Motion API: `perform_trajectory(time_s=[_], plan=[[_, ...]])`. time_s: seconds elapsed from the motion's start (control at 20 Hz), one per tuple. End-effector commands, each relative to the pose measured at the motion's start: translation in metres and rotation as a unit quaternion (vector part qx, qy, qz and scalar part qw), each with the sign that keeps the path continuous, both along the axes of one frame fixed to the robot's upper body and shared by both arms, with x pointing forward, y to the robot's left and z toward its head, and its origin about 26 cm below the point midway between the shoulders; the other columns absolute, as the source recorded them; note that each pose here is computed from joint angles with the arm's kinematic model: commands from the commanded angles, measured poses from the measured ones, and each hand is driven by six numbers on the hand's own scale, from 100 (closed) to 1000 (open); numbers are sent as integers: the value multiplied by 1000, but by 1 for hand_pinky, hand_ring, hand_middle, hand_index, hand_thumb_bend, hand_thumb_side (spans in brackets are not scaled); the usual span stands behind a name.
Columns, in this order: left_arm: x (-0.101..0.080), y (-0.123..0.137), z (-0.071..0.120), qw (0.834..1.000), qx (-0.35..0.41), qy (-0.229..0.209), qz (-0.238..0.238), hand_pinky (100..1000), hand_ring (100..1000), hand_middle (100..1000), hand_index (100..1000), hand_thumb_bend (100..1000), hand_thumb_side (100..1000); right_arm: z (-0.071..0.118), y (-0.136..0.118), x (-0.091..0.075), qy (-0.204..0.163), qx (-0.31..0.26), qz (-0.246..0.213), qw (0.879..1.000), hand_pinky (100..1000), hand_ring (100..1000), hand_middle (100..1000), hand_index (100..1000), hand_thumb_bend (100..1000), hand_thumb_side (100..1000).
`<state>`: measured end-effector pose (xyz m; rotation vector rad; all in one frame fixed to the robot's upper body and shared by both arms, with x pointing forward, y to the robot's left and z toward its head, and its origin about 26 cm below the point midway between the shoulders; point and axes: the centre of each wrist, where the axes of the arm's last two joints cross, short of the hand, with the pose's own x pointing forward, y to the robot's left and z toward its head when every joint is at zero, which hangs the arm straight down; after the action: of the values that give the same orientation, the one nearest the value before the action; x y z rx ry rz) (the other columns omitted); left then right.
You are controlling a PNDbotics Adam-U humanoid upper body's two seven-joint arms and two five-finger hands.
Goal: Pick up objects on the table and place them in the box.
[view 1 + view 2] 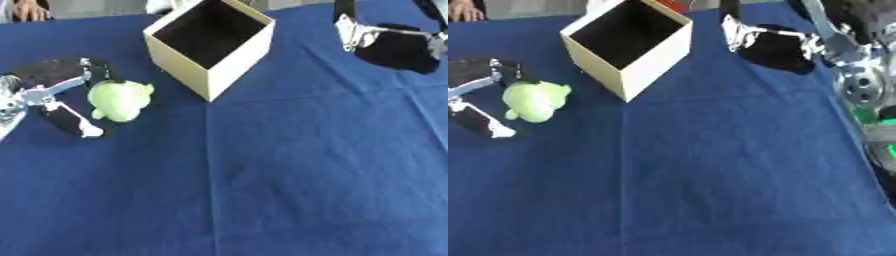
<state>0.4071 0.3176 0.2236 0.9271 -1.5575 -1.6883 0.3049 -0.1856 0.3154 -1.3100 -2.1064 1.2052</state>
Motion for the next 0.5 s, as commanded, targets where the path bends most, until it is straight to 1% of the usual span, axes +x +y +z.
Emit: perform_trajectory(time_s=[0.05,0.2,0.25,0.3,0.4,0.45,0.5], plan=[[2,3,12,999,-5,-30,11,608,783,743,835,592,305,6,-1,-4,-12,4,2,1000,930,821,800,845,100,472],[5,2,8,999,-4,-32,17,602,777,735,829,583,304,6,-1,-4,-12,5,4,1000,930,821,800,845,100,471],[5,2,7,999,-4,-34,18,577,756,691,812,565,310,6,-1,-4,-12,6,4,1000,930,821,801,845,100,471],[6,1,6,999,-5,-36,19,574,753,685,810,562,311,5,-1,-4,-12,6,3,1000,930,821,801,845,100,467],[7,1,5,999,-7,-42,21,535,715,634,785,517,311,5,-1,-4,-12,7,3,1000,930,821,801,846,100,471],[8,1,5,999,-6,-45,22,516,694,618,767,480,299,5,-1,-4,-12,7,4,1000,930,821,801,846,100,469],[8,0,4,999,-6,-49,22,508,683,611,762,461,296,5,0,-4,-11,7,4,1000,930,820,801,846,100,472]])
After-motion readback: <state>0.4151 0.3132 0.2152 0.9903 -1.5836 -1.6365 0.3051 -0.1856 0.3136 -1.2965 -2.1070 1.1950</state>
